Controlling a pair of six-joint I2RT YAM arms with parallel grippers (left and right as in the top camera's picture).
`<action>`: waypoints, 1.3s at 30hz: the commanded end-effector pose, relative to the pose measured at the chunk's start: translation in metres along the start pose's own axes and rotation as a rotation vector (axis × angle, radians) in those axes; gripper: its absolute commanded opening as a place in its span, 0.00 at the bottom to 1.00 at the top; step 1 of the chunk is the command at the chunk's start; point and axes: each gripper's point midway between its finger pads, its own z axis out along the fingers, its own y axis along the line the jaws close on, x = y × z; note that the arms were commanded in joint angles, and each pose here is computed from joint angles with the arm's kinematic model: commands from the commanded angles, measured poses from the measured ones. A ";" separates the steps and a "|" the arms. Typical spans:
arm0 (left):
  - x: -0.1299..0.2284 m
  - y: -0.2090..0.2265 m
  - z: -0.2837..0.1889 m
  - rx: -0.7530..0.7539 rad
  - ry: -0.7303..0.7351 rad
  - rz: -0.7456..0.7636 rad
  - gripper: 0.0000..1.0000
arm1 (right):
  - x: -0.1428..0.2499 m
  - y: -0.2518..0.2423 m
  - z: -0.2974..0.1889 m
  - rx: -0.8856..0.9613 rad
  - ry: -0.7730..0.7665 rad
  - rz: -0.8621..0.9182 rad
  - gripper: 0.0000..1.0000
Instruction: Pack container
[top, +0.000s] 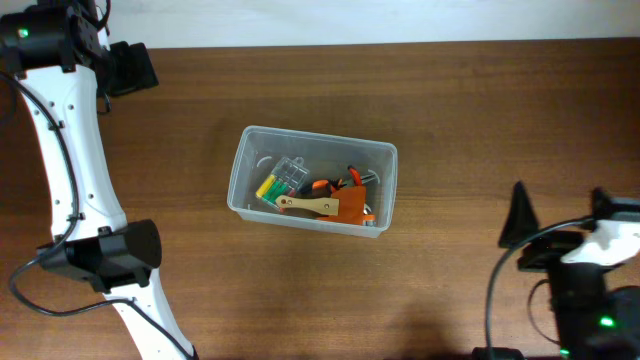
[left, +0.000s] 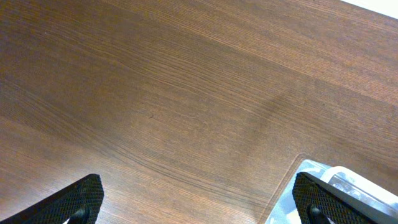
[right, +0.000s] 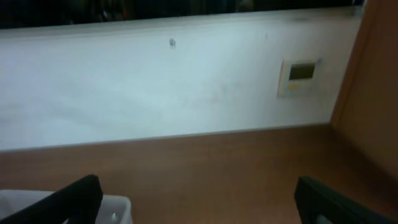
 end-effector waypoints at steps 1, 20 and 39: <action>-0.004 0.004 -0.008 -0.005 -0.025 -0.017 0.99 | 0.034 0.000 0.007 -0.010 -0.012 -0.006 0.99; -0.004 0.004 -0.008 -0.004 -0.025 -0.016 0.99 | 0.161 -0.004 0.024 -0.018 0.041 -0.001 0.99; -0.004 0.004 -0.008 -0.004 -0.026 -0.016 0.99 | 0.199 -0.007 0.039 -0.009 0.041 0.039 0.99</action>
